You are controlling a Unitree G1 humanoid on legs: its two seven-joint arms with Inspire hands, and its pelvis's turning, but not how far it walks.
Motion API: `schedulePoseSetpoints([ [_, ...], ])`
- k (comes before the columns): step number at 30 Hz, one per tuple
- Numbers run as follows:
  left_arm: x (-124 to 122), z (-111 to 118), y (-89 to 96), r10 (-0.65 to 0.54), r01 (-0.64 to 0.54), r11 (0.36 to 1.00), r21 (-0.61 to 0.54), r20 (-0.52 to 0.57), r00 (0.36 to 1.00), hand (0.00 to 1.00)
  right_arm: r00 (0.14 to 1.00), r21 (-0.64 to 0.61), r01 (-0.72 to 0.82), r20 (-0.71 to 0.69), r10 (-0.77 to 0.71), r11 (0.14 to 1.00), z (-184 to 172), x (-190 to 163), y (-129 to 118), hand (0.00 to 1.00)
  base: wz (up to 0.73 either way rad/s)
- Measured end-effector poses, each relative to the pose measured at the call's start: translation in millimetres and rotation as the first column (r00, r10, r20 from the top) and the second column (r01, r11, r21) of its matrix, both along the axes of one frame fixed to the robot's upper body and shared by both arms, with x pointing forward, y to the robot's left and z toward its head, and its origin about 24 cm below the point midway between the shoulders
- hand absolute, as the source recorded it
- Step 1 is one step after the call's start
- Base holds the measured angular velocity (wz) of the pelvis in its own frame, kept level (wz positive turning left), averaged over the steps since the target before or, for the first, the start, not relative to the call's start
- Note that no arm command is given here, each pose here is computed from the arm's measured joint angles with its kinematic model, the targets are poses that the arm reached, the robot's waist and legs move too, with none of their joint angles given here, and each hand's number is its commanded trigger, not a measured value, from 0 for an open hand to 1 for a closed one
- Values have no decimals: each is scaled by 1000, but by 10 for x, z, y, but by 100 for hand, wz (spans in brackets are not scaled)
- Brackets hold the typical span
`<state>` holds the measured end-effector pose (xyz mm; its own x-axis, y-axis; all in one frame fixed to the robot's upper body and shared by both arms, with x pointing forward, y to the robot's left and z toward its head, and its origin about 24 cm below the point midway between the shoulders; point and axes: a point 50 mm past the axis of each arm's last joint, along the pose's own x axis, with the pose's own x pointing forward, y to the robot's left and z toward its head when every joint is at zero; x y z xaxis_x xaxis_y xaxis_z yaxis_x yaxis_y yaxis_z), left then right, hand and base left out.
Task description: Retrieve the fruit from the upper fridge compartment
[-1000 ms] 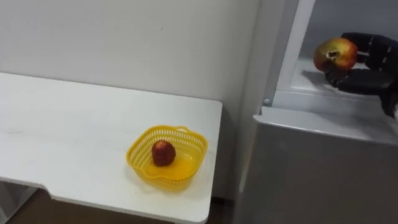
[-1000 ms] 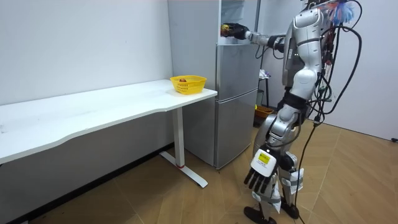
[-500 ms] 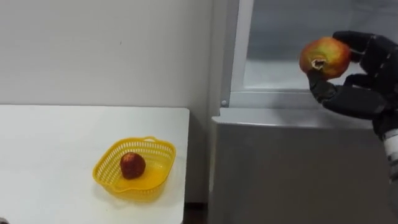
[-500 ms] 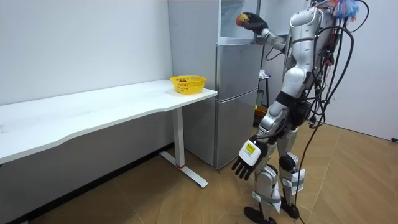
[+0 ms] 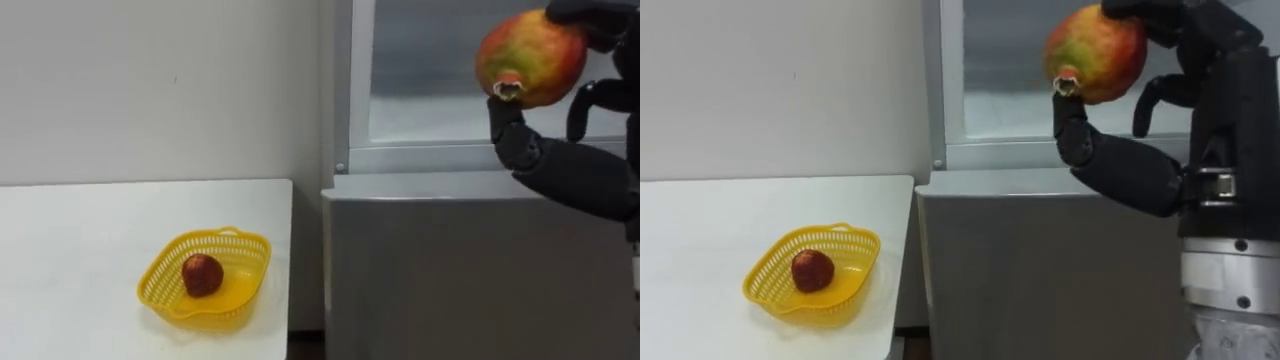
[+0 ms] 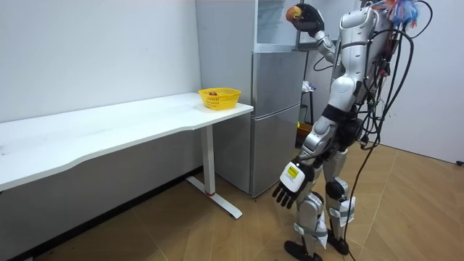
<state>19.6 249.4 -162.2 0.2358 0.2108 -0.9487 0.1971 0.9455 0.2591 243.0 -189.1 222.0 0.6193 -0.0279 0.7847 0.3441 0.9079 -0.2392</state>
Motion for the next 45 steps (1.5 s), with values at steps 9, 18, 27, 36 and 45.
schedulePoseSetpoints([
  [9, 136, 4, 16, -23, 23, 1000, 0, 17, 1000, 0, 1000, -233, 3, 16, 1, 972, -71, -29, 299, 100, 0],
  [18, 278, 15, 31, -103, 103, 995, 9, 20, 994, 0, 999, -346, -48, 2, 52, 937, -179, -45, 552, 100, 2],
  [27, 226, 2, 4, -165, 165, 986, -21, -24, 986, 0, 986, -480, -139, -144, 79, 866, -462, 94, 731, 100, 3],
  [36, 320, 13, 2, -177, 177, 984, -29, -7, 984, 0, 974, -586, -92, -222, -51, 805, -686, 404, 667, 100, 11],
  [45, 302, 17, 30, -177, 176, 984, -17, -23, 984, 0, 946, -633, -86, -295, -136, 770, -837, 626, 650, 100, 10],
])
